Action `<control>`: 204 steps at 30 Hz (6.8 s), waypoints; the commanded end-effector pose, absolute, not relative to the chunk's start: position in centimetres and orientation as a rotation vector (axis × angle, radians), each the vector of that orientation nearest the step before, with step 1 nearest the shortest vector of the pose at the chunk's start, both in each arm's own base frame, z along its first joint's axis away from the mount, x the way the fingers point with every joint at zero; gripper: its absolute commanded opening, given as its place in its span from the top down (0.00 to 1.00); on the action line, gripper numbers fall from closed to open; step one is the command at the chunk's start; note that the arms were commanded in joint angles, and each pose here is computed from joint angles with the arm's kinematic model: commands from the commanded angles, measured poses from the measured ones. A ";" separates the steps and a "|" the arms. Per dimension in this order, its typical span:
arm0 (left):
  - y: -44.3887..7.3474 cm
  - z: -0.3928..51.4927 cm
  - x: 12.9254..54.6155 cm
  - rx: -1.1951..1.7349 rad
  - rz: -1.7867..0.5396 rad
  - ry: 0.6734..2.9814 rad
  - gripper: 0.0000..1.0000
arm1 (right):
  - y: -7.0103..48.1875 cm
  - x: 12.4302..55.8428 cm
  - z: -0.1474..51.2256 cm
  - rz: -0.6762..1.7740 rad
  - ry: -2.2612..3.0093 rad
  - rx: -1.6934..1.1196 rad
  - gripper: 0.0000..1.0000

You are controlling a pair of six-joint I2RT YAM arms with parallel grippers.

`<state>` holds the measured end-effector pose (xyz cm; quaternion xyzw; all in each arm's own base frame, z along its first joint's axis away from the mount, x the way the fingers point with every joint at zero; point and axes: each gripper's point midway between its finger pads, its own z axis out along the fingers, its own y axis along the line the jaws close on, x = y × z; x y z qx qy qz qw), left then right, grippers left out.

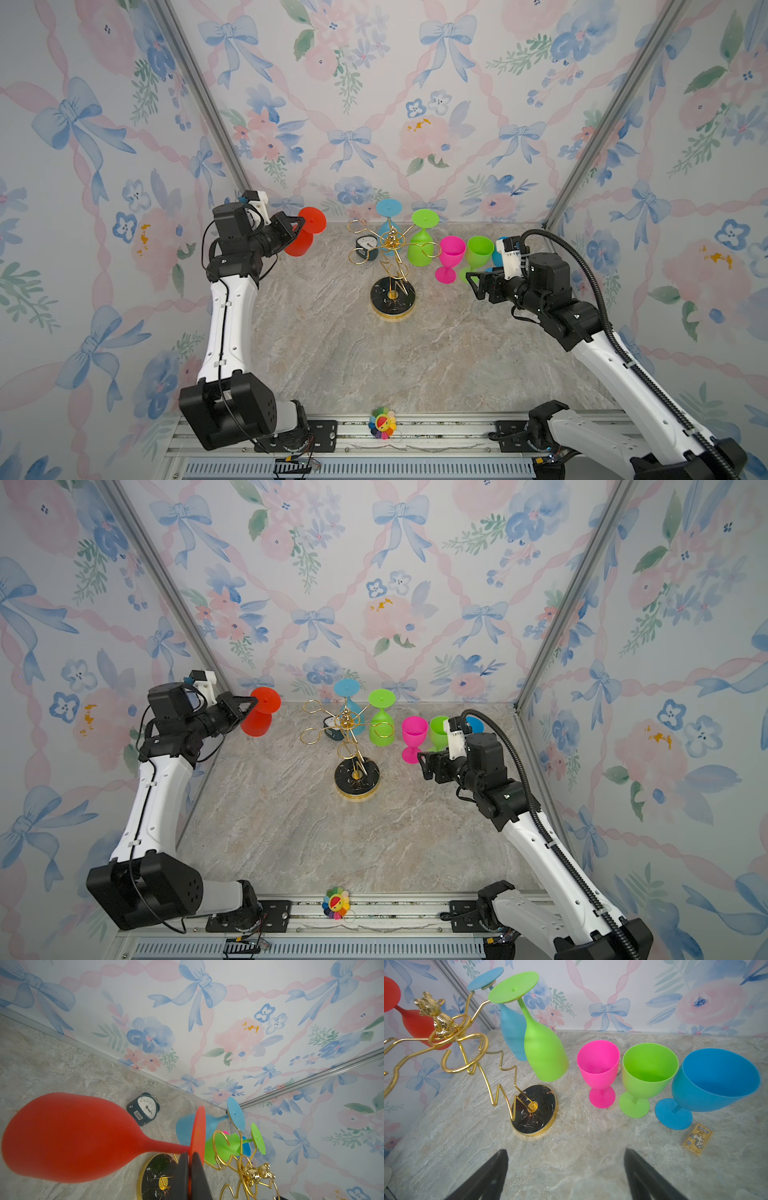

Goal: Take the wine glass off the wine glass rack
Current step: 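Swing the red glass toward the right gripper while the right gripper reaches to meet it, then close the right gripper on the red glass bowl while the left holds the base, then open the left gripper off the red glass base while the right carries it away, then lower the red glass beside the magenta glass with the right gripper while the left withdraws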

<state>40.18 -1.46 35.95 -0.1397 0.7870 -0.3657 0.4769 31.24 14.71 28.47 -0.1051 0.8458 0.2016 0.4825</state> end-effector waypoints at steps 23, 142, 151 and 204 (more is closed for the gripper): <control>-15.4 28.1 23.7 0.193 -1.138 2.193 1.00 | 15.8 33.5 28.4 0.543 2.066 -0.147 0.11; -32.8 16.0 16.9 1.717 0.880 0.880 1.00 | 20.4 28.1 25.6 0.990 2.784 -0.293 0.77; -32.6 16.0 17.1 1.707 0.909 0.860 1.00 | 20.5 27.5 25.3 0.977 2.795 -0.308 0.90; -28.0 24.9 18.6 0.919 -0.081 1.635 0.02 | 7.9 36.8 24.5 0.124 2.614 -0.005 1.00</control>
